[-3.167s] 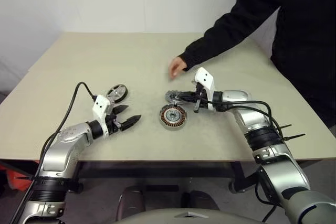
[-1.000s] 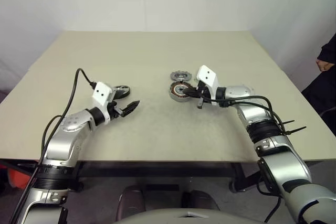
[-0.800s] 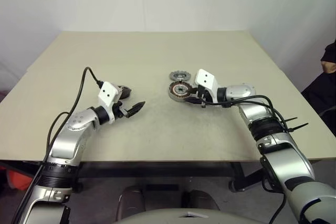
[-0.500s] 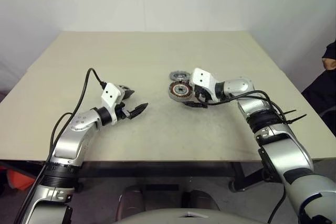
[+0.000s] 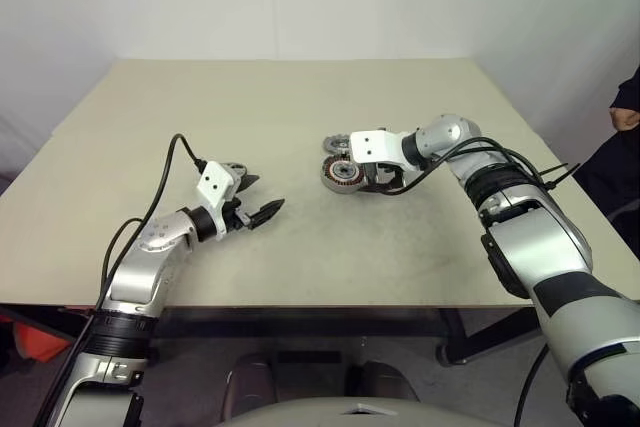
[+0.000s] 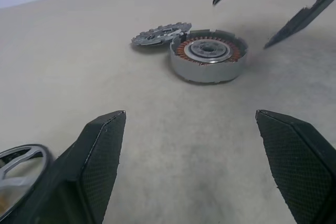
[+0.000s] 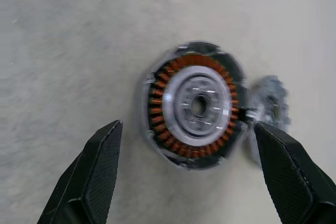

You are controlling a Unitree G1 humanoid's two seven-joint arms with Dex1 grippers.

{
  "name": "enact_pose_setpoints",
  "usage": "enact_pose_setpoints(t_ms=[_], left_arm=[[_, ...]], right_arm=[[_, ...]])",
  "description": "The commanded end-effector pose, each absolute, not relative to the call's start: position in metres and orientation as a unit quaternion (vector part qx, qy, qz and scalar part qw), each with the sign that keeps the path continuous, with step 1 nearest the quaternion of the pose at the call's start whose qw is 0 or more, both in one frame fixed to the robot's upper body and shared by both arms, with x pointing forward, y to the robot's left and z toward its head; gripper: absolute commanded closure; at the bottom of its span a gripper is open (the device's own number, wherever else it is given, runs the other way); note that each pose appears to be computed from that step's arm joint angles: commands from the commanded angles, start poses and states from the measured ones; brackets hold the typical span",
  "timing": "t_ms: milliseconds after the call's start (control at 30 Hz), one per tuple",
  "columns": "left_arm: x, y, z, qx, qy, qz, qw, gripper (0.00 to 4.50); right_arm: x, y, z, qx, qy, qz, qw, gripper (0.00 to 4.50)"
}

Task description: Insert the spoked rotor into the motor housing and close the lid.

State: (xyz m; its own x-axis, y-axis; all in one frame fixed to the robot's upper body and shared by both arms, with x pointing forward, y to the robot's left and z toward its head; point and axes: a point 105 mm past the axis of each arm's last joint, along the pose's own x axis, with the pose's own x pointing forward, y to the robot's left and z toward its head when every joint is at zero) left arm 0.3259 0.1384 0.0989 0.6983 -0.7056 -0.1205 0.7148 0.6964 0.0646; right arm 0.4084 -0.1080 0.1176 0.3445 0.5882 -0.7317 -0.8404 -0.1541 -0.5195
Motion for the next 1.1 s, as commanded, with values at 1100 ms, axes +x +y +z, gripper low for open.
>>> enact_pose_setpoints(t_ms=[1100], left_arm=[[0.324,0.137,0.117,0.07,0.017,-0.39,0.918,0.32]], right_arm=[[0.418,-0.08,0.103,-0.518,0.155,0.534,0.65,0.02]])
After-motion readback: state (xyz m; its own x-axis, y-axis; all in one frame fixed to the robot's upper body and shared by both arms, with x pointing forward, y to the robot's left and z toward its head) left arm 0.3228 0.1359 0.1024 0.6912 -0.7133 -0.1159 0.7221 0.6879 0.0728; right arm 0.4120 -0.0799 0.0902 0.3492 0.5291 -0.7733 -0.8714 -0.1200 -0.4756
